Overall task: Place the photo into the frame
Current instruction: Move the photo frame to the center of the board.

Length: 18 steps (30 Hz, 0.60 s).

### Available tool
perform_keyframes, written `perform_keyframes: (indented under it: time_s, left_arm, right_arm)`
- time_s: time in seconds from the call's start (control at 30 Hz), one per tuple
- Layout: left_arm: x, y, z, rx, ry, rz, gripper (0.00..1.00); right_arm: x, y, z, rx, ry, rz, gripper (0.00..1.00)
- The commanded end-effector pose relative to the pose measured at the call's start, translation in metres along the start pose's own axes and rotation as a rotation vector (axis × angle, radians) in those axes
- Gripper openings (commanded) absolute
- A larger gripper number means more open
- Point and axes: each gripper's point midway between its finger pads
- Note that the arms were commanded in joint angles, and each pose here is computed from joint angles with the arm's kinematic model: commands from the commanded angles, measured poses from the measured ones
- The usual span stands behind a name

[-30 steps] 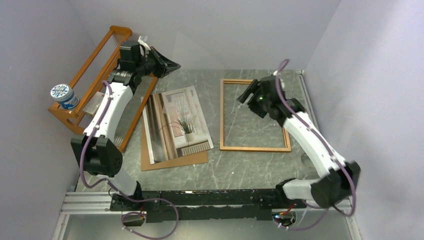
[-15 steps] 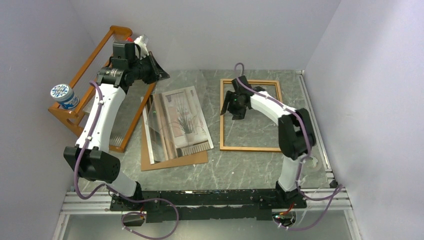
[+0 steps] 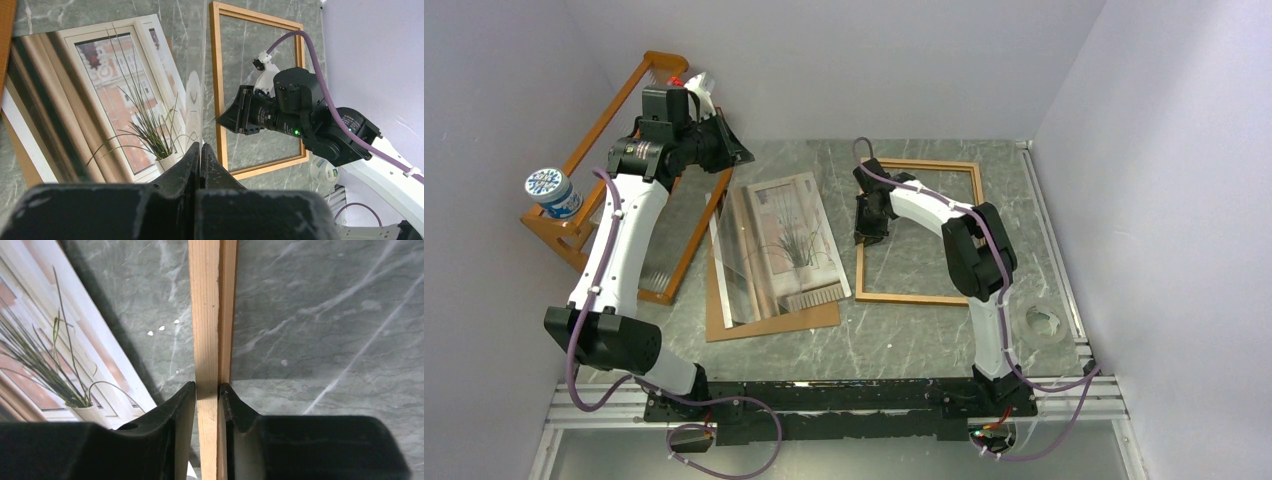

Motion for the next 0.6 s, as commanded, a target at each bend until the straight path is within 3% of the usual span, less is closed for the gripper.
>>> perform_keyframes:
  time_s: [0.0, 0.23, 0.37, 0.43, 0.57]
  left_arm:
    - [-0.018, -0.022, -0.016, -0.079, 0.035, 0.047, 0.02]
    - [-0.018, -0.025, -0.015, -0.083, 0.024, 0.047, 0.03]
    - [-0.023, -0.027, -0.014, -0.077, 0.014, 0.068, 0.02]
    - [-0.027, -0.028, -0.013, -0.074, 0.012, 0.086, 0.02]
    - [-0.038, -0.033, -0.016, -0.087, 0.006, 0.129, 0.03]
  right_arm:
    - [0.029, -0.003, -0.002, -0.006, -0.045, -0.080, 0.27]
    - [0.054, -0.006, 0.005, 0.008, -0.084, -0.154, 0.28]
    - [0.061, -0.020, 0.004, -0.002, -0.081, -0.195, 0.34]
    - [0.062, -0.031, -0.001, -0.022, -0.075, -0.205, 0.42]
    - [0.046, -0.062, -0.021, -0.109, -0.010, -0.184, 0.68]
Point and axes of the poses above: each gripper's point midway between its finger pads, its own y axis out along the fingers, its own x axis along the line the jaws close on, z = x × y, and after that the axes turned 14 degrees about -y, right-handed
